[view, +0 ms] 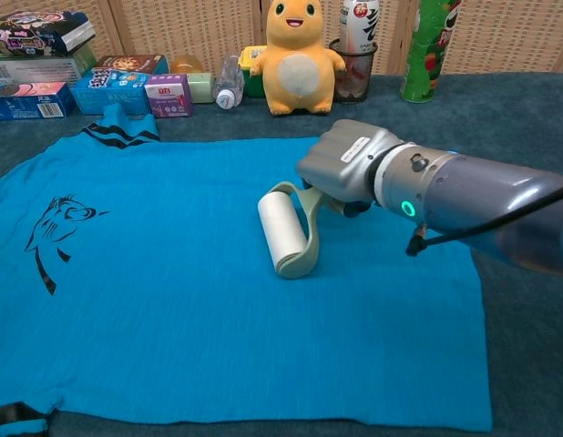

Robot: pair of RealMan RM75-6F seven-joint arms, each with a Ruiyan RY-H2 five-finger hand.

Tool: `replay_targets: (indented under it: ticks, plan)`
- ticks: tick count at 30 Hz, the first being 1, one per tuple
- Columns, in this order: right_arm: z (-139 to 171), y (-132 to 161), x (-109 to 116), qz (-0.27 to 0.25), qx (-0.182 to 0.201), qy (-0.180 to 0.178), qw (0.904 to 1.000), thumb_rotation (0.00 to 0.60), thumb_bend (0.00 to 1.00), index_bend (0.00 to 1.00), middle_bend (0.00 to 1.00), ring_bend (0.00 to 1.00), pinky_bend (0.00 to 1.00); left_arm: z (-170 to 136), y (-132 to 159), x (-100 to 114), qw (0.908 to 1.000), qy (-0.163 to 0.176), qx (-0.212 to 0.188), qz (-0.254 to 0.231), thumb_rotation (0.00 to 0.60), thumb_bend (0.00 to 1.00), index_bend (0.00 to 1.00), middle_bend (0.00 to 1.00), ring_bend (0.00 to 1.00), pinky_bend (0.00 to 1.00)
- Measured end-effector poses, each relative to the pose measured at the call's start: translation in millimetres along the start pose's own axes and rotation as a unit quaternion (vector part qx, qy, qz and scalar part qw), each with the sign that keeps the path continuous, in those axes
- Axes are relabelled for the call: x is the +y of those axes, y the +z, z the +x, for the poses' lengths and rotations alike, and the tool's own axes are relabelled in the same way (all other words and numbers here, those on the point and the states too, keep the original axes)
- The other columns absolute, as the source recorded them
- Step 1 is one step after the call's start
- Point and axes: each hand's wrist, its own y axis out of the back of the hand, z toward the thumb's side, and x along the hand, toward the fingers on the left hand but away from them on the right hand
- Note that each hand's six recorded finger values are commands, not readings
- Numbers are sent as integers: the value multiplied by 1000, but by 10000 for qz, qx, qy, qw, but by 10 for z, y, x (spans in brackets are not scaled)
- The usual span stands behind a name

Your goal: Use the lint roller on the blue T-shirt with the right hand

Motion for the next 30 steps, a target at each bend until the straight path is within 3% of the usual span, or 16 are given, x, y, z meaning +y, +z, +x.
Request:
replay_targets:
  ticks: [7, 18, 24, 30]
  plan:
    - [93, -299, -277, 261, -229, -74, 9994, 600, 1000, 520, 699, 787, 1000, 11, 11, -7, 10000, -2, 1, 33, 600, 140, 0, 0, 0, 20]
    - [285, -1068, -909, 645, -595, 40, 9961, 600, 1000, 520, 699, 787, 1000, 19, 54, -51, 9999, -109, -46, 51, 600, 141, 0, 0, 0, 20]
    - [376, -1301, -944, 541, -622, -19, 9966, 600, 1000, 519, 699, 787, 1000, 24, 64, -62, 9999, -130, -41, 63, 600, 140, 0, 0, 0, 20]
    - [389, -1289, -808, 214, -522, -116, 9983, 600, 1000, 520, 699, 787, 1000, 21, 63, -61, 9999, -133, -39, 62, 600, 141, 0, 0, 0, 20]
